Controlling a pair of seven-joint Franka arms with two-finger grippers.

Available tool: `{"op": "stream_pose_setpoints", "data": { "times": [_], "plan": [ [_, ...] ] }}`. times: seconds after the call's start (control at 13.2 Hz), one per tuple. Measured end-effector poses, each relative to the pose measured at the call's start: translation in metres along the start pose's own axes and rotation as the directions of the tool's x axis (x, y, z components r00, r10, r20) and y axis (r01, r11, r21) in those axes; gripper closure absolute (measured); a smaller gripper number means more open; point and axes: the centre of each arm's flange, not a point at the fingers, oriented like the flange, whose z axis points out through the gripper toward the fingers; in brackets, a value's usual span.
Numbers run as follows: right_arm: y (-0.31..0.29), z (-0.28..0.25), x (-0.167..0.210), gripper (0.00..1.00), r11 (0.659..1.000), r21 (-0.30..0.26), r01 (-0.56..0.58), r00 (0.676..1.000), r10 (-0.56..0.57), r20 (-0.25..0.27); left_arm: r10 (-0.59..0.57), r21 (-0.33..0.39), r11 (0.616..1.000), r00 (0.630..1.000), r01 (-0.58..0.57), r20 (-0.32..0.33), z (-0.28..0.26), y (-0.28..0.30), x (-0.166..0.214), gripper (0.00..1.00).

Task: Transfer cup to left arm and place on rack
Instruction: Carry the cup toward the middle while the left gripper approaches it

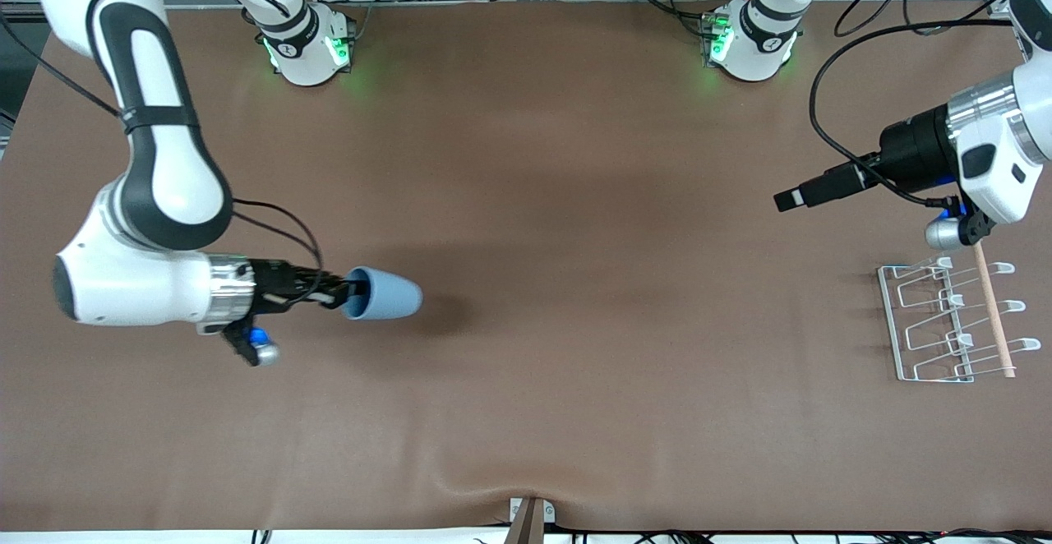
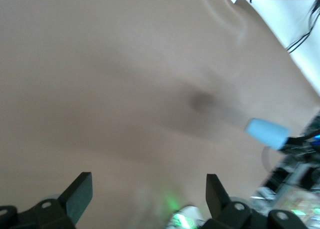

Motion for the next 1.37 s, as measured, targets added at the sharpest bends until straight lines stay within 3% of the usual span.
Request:
{"op": "stream_pose_setpoints", "data": {
  "times": [0.23,0.46,0.61,0.76,0.99,1.06,1.21,1.37],
  "plan": [
    [-0.049,0.035,-0.034,0.95,0.994,0.104,0.032,0.997,-0.039,0.068,-0.16,-0.126,0.976,0.979,0.176,0.128,0.008,0.003,0.012,0.0],
    [-0.092,0.064,-0.062,0.95,0.987,0.163,0.018,0.999,-0.024,0.037,-0.302,-0.171,0.922,0.92,0.348,0.248,0.032,0.012,0.025,0.0],
    [-0.125,0.087,-0.088,0.95,0.975,0.223,-0.001,1.0,0.002,-0.006,-0.419,-0.167,0.85,0.834,0.5,0.36,0.052,0.019,0.032,0.0],
    [-0.155,0.108,-0.115,0.95,0.948,0.318,-0.018,0.999,0.028,-0.026,-0.54,-0.093,0.771,0.723,0.631,0.431,0.079,0.031,0.03,0.0],
    [-0.178,0.13,-0.142,0.95,0.917,0.398,-0.018,0.996,0.051,-0.073,-0.66,0.007,0.678,0.605,0.735,0.446,0.109,0.049,0.016,0.0],
    [-0.183,0.137,-0.149,0.95,0.913,0.407,-0.015,0.996,0.052,-0.079,-0.685,0.036,0.664,0.589,0.747,0.43,0.117,0.052,0.011,0.0],
    [-0.188,0.144,-0.16,0.95,0.91,0.414,-0.019,0.996,0.053,-0.071,-0.716,0.094,0.676,0.62,0.731,0.32,0.135,0.058,-0.004,0.0],
    [-0.194,0.14,-0.169,0.95,0.906,0.422,-0.032,0.996,0.063,-0.06,-0.713,0.107,0.692,0.655,0.714,0.249,0.146,0.064,-0.013,0.0]
  ]
}}
